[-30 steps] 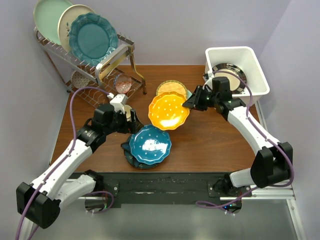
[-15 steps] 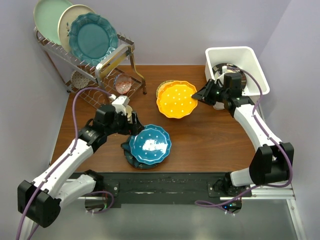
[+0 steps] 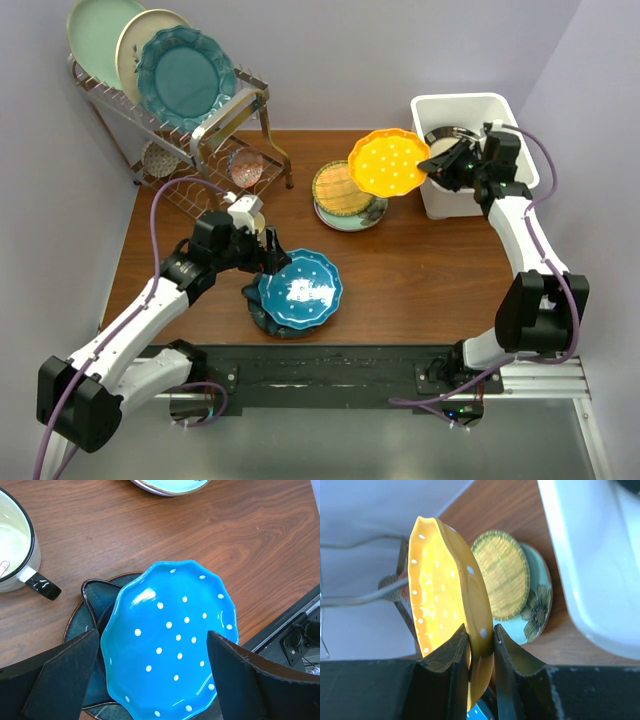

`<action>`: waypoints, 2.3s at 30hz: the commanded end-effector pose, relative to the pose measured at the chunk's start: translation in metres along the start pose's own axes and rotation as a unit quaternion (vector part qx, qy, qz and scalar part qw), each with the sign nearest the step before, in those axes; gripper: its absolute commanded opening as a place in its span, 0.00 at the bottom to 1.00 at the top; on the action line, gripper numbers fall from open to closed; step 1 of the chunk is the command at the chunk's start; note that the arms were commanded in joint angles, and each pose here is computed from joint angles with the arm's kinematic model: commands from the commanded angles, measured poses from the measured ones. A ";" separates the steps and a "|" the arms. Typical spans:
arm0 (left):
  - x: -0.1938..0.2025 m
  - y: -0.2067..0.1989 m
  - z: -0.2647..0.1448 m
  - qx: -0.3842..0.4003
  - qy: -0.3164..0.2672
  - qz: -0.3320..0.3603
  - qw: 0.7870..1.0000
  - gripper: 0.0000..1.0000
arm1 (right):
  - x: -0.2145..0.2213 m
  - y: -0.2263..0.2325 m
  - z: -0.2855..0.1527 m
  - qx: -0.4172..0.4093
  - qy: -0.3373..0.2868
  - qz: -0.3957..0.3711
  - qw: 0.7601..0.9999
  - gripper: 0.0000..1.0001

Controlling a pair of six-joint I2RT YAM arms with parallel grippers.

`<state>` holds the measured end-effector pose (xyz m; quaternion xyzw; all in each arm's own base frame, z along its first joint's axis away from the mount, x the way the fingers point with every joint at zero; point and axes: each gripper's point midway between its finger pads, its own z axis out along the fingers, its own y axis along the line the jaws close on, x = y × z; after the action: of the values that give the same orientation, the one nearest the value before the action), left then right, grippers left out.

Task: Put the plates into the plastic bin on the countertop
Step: Place the plate in the plastic bin.

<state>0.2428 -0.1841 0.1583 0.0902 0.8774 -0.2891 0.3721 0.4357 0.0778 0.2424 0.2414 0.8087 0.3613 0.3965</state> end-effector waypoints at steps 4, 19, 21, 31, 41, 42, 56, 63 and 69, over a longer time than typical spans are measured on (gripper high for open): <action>-0.004 -0.008 0.005 0.028 -0.011 0.007 1.000 0.93 | -0.076 0.063 -0.038 -0.095 -0.108 -0.009 0.990 0.00; -0.001 -0.015 0.006 0.050 -0.011 0.000 0.999 0.93 | -0.132 0.009 -0.061 -0.053 -0.181 0.055 0.981 0.00; 0.000 -0.016 0.006 0.052 -0.009 0.000 0.999 0.93 | -0.139 -0.003 -0.065 -0.043 -0.190 0.070 0.978 0.00; -0.002 -0.020 0.004 0.061 -0.007 0.002 0.998 0.93 | -0.157 -0.037 -0.062 -0.011 -0.215 0.109 0.970 0.00; 0.002 -0.023 0.008 0.074 0.007 0.003 0.997 0.93 | -0.178 -0.077 -0.060 0.021 -0.251 0.144 0.957 0.00; 0.004 -0.023 0.009 0.075 0.010 0.002 0.997 0.93 | -0.179 -0.081 -0.058 0.024 -0.254 0.149 0.956 0.00; 0.004 -0.021 0.013 0.072 0.016 0.003 0.997 0.93 | -0.190 -0.124 -0.019 0.045 -0.232 0.168 0.957 0.00; 0.006 -0.020 0.014 0.069 0.017 0.001 0.997 0.92 | -0.194 -0.141 -0.003 0.054 -0.227 0.176 0.956 0.00; 0.007 -0.020 0.014 0.068 0.018 0.000 0.998 0.92 | -0.201 -0.148 0.007 0.057 -0.224 0.179 0.956 0.00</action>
<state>0.2322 -0.2016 0.1379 0.1109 0.8789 -0.3314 0.3248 0.5140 -0.1428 0.1763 0.5144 0.6873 0.2842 0.4268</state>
